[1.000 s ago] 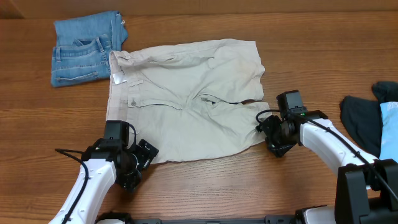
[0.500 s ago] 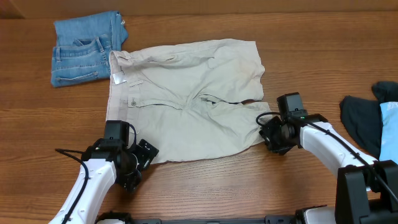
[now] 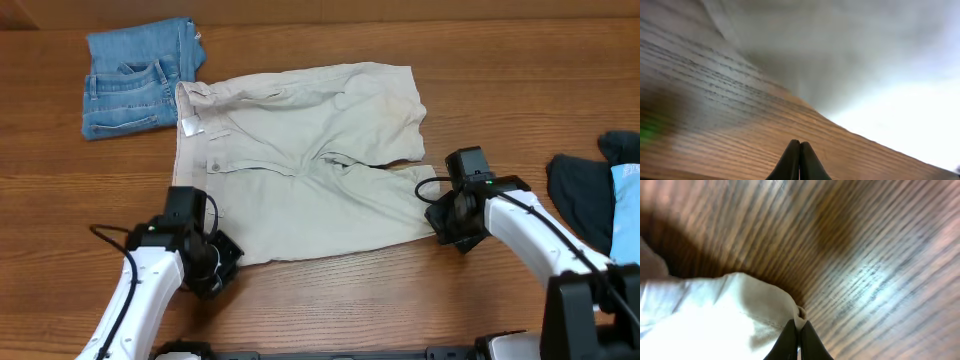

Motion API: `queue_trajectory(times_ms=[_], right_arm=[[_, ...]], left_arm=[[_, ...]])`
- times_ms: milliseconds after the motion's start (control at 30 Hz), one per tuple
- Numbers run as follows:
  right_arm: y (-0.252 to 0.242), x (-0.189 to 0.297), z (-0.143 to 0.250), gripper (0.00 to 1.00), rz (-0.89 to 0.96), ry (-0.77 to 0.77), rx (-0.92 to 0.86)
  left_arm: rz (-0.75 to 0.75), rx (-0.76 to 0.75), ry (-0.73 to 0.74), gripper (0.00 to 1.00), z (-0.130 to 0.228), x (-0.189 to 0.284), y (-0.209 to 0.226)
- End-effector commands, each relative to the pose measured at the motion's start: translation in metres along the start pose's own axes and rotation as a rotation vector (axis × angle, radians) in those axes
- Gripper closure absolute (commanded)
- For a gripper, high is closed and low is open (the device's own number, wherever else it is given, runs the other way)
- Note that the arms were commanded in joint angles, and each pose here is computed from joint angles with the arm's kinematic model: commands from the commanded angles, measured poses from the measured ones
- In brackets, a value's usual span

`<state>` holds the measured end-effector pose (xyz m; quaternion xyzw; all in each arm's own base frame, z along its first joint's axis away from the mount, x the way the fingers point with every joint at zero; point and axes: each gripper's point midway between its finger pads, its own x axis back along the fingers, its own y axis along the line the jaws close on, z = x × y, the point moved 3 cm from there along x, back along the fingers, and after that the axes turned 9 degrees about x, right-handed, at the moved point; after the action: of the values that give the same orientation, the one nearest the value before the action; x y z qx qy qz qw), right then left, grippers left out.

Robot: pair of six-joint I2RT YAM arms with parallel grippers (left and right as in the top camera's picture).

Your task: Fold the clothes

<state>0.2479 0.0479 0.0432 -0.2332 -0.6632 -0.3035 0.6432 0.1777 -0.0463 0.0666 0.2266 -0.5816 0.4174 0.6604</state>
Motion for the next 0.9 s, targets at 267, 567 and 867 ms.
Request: queue_trajectory(times_ms=[267, 567, 867], right_arm=[[-0.023, 0.087, -0.012, 0.96, -0.055, -0.290, -0.069], [-0.016, 0.098, -0.017, 0.96, -0.083, -0.309, -0.068], [-0.011, 0.122, -0.018, 0.96, -0.092, -0.317, -0.055]], left_arm=[[-0.013, -0.110, -0.063, 0.00, -0.009, 0.022, -0.011], [-0.111, 0.027, -0.023, 0.00, 0.001, -0.011, 0.027], [-0.106, 0.024, -0.045, 0.00, -0.010, -0.023, 0.022]])
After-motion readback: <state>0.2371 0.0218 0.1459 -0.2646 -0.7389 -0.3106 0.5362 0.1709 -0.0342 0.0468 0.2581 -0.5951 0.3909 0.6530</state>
